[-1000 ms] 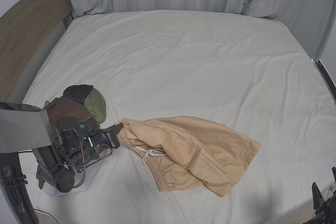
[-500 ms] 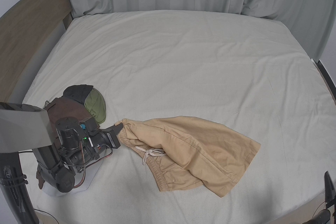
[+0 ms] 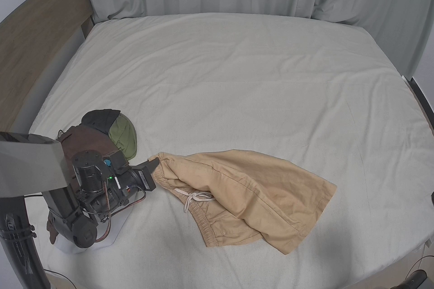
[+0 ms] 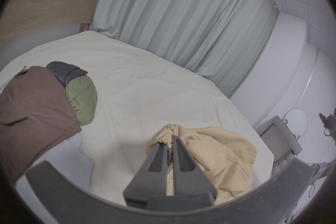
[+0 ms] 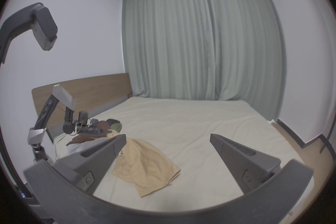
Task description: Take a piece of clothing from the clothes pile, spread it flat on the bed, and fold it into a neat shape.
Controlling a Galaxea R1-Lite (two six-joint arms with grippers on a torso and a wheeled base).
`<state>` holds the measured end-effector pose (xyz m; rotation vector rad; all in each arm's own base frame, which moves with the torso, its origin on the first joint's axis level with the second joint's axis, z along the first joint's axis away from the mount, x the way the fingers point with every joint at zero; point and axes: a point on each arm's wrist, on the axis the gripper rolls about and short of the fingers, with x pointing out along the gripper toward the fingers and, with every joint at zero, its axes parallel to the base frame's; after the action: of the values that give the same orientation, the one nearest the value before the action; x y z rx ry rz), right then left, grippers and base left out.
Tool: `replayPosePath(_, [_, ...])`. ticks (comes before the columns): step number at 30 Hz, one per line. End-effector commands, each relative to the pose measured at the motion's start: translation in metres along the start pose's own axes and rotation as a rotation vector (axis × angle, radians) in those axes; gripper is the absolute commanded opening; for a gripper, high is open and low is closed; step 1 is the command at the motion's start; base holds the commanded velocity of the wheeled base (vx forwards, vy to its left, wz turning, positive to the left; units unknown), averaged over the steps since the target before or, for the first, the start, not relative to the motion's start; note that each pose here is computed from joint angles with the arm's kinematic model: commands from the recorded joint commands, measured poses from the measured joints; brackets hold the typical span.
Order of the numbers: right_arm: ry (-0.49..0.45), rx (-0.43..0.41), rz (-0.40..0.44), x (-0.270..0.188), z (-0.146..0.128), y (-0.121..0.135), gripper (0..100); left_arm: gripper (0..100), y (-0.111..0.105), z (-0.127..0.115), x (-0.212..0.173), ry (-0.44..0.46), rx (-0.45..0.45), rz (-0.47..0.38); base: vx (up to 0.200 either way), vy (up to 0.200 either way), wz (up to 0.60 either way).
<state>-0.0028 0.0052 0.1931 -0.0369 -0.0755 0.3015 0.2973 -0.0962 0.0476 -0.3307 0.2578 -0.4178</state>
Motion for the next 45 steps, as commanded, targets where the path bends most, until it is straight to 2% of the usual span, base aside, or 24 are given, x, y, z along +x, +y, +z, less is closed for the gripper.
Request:
replayPosePath(1, [0.136, 0.031, 0.041, 0.027, -0.005, -0.006, 100, 0, -0.001, 0.001, 0.0, -0.006, 0.001, -0.004, 0.0, 0.0, 0.0])
replayPosePath(7, [0.172, 0.041, 0.066, 0.033, -0.007, -0.006, 100, 0, 0.0, 0.0, 0.001, -0.004, 0.0, -0.001, 0.0, 0.0, 0.0])
replayPosePath(13, [0.247, 0.076, 0.261, 0.046, -0.015, -0.003, 100, 0, -0.001, 0.001, 0.001, -0.006, 0.001, -0.004, 0.0, 0.0, 0.0])
replayPosePath(17, [0.293, 0.09, 0.318, 0.053, -0.02, -0.002, 100, 0, -0.003, 0.001, 0.001, -0.009, 0.003, -0.01, 0.0, 0.0, 0.0])
replayPosePath(19, [0.332, 0.088, 0.393, 0.059, -0.024, 0.0, 100, 0, -0.002, 0.002, 0.0, -0.012, 0.003, -0.009, 0.0, 0.0, 0.0])
replayPosePath(28, [0.436, 0.109, 0.536, 0.083, -0.031, 0.007, 100, 0, -0.002, 0.002, 0.0, -0.012, 0.003, -0.009, 0.0, 0.0, 0.0])
replayPosePath(35, [0.415, 0.16, 0.633, 0.102, -0.033, 0.01, 100, 0, -0.002, 0.002, -0.001, -0.008, 0.002, -0.006, 0.0, 0.0, 0.0])
replayPosePath(38, [0.431, 0.209, 0.649, 0.107, -0.036, 0.01, 100, 0, -0.002, 0.003, 0.0, -0.013, 0.002, -0.006, 0.0, 0.0, 0.0])
replayPosePath(45, [0.493, 0.296, 0.629, 0.116, -0.04, 0.01, 100, 0, 0.0, 0.001, -0.001, -0.004, -0.001, 0.0, 0.0, 0.0, 0.0])
